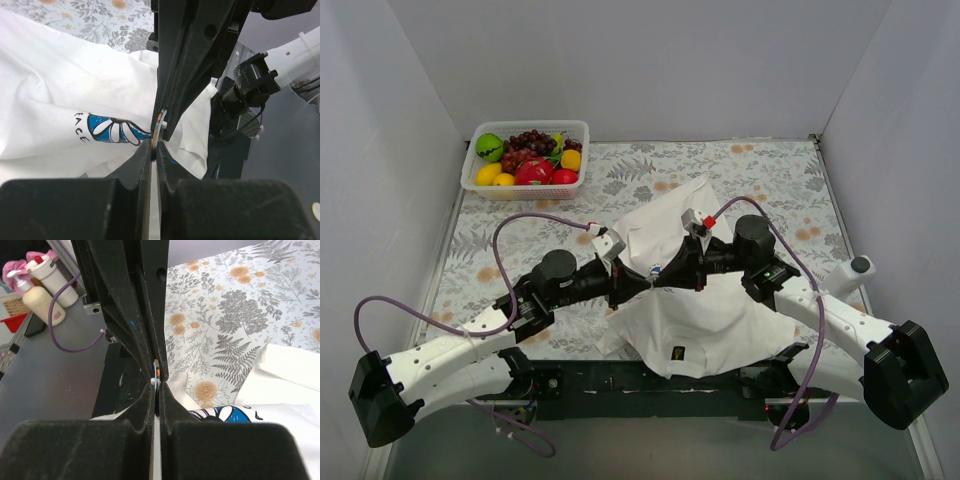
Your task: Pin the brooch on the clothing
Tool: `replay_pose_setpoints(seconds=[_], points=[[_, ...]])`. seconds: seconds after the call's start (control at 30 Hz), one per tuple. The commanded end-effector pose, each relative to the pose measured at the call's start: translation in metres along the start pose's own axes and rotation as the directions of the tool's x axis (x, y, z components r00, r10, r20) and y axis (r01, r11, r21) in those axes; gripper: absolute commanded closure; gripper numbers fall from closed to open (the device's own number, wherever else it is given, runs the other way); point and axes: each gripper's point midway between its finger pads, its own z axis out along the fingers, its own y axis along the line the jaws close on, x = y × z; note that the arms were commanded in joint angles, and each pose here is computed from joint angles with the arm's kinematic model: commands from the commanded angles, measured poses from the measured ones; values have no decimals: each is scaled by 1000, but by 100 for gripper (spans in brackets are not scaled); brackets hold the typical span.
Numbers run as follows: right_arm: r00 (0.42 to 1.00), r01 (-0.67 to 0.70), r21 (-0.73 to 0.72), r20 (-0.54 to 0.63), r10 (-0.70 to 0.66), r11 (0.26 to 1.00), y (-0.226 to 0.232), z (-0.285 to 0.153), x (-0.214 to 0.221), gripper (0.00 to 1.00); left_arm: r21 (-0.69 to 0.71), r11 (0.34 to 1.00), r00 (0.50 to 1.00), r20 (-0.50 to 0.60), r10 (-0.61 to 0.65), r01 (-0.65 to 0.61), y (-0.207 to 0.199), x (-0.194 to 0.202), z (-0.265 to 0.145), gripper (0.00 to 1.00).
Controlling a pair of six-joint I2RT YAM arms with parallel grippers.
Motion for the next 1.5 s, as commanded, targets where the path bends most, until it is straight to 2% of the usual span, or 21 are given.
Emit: replay_pose_setpoints(seconds=[0.0,0.5,0.77,0.93,1.0,1.03,1.13,1.2,1.47], points=[[998,-25,277,64,8,961,-47,-10,-9,99,110,993,985,170,27,-46,-33,-42,-19,100],[993,-29,322,118,-9,946,-51,-16,-16,99,48,999,971,240,11,-23,-27,-45,-39,100],[989,27,253,133,-63,967,-38,-14,-21,98,21,1000,971,239,-6,0,-20,-41,-38,100],[987,53,206,139,-83,977,-29,-12,-24,87,19,1000,973,230,-16,12,-18,-37,-35,100],[986,71,177,140,-96,982,-24,-11,-25,78,19,1000,973,230,-16,12,-18,-38,-34,100],[986,70,172,138,-95,983,-24,-11,-25,67,16,1000,974,228,-15,11,-17,-37,-33,100],[984,86,169,142,-111,982,-21,-11,-26,54,9,1000,973,231,-13,12,-16,-38,-33,100],[982,98,179,144,-124,979,-20,-13,-29,49,5,1000,973,229,-13,12,-16,-37,-34,100],[972,135,211,161,-170,968,-19,-17,-39,37,-8,1000,974,225,-13,15,-13,-36,-33,100]])
